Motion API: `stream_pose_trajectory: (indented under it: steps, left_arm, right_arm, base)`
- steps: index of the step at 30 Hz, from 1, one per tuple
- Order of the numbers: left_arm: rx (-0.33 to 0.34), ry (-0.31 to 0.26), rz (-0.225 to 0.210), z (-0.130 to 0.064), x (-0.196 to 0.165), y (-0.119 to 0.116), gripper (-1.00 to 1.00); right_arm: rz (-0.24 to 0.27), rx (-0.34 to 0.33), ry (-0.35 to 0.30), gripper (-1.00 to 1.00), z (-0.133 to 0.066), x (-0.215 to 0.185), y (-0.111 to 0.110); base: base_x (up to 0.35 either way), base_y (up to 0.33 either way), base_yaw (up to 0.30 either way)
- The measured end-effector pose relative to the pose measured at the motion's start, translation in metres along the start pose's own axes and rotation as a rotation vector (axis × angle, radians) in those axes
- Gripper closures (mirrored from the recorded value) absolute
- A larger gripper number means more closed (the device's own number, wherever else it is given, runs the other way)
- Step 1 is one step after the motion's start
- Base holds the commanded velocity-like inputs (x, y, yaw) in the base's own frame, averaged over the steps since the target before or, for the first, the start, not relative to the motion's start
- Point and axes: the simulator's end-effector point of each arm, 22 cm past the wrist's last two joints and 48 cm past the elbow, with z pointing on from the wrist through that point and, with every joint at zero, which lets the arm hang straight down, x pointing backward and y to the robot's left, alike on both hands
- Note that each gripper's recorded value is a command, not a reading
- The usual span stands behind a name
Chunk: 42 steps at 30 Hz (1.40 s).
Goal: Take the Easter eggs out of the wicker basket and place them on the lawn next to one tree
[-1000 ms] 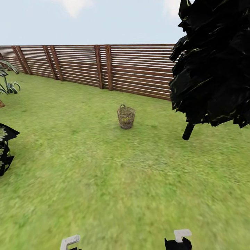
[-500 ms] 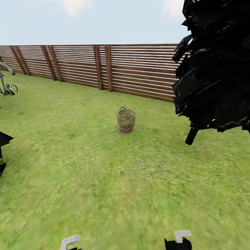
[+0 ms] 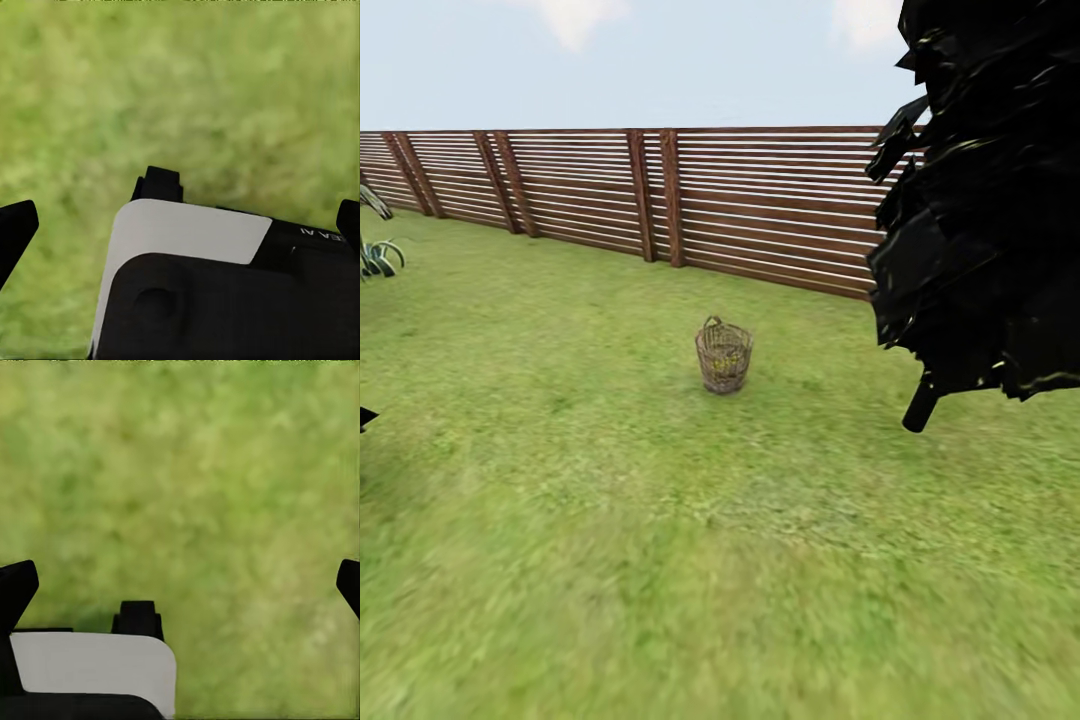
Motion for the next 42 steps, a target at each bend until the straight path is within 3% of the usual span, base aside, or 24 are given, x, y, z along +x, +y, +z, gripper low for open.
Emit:
stream_pose_trajectory:
  steps: [5, 10, 15, 42]
  left_arm:
    - [-0.007, 0.089, -0.001, 0.002, 0.048, 0.004, -1.0]
    - [-0.01, 0.105, -0.001, 0.002, 0.076, 0.004, -1.0]
    - [-0.007, 0.124, -0.001, 0.001, 0.089, 0.001, -1.0]
    - [-0.009, 0.122, -0.009, 0.001, 0.089, 0.003, -1.0]
  right_arm:
    - [-0.01, 0.003, 0.112, -1.0, -0.005, 0.043, -0.003]
    - [-0.017, -0.003, 0.154, -1.0, -0.01, 0.065, -0.002]
    - [-0.018, -0.004, 0.163, -1.0, -0.011, 0.071, -0.002]
    - [-0.018, -0.004, 0.161, -1.0, -0.012, 0.073, -0.002]
  base:
    - [0.326, 0.0, 0.0]
    - [0.317, 0.0, 0.0]
    - [0.228, 0.0, 0.0]
    - [0.316, 0.0, 0.0]
